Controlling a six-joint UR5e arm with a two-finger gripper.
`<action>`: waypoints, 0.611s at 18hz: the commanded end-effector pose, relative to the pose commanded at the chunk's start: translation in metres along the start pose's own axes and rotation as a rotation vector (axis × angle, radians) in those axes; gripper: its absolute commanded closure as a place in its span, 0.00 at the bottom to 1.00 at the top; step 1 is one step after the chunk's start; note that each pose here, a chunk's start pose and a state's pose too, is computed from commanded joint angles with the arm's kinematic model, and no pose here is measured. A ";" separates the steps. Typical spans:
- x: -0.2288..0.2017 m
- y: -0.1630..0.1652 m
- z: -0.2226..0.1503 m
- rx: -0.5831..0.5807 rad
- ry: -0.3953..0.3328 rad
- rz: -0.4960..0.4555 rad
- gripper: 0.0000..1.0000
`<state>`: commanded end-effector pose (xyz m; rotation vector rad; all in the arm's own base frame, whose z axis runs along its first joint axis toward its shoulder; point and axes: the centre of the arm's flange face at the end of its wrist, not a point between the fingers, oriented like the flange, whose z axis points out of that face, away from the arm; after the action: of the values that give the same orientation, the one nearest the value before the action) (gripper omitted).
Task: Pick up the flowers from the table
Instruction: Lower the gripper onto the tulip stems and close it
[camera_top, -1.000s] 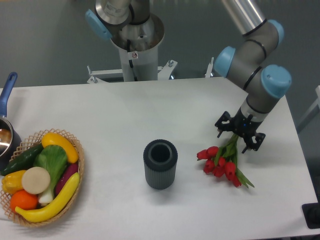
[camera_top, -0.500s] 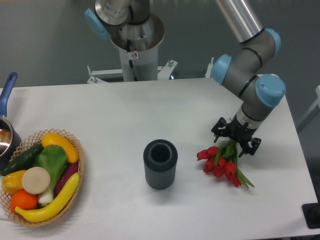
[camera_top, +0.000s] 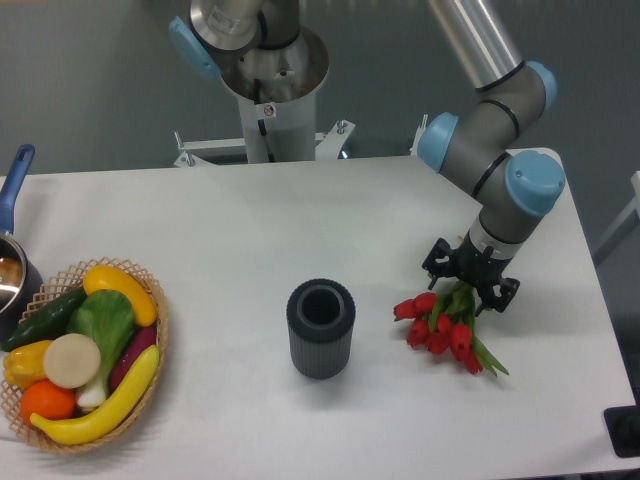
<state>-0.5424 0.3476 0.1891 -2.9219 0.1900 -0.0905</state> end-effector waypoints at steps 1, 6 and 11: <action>0.000 0.000 -0.002 0.001 -0.003 0.001 0.36; 0.001 0.000 -0.004 0.001 -0.005 -0.002 0.58; 0.000 0.001 -0.007 0.003 -0.008 -0.015 0.66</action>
<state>-0.5428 0.3449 0.1959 -2.9203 0.1665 -0.0813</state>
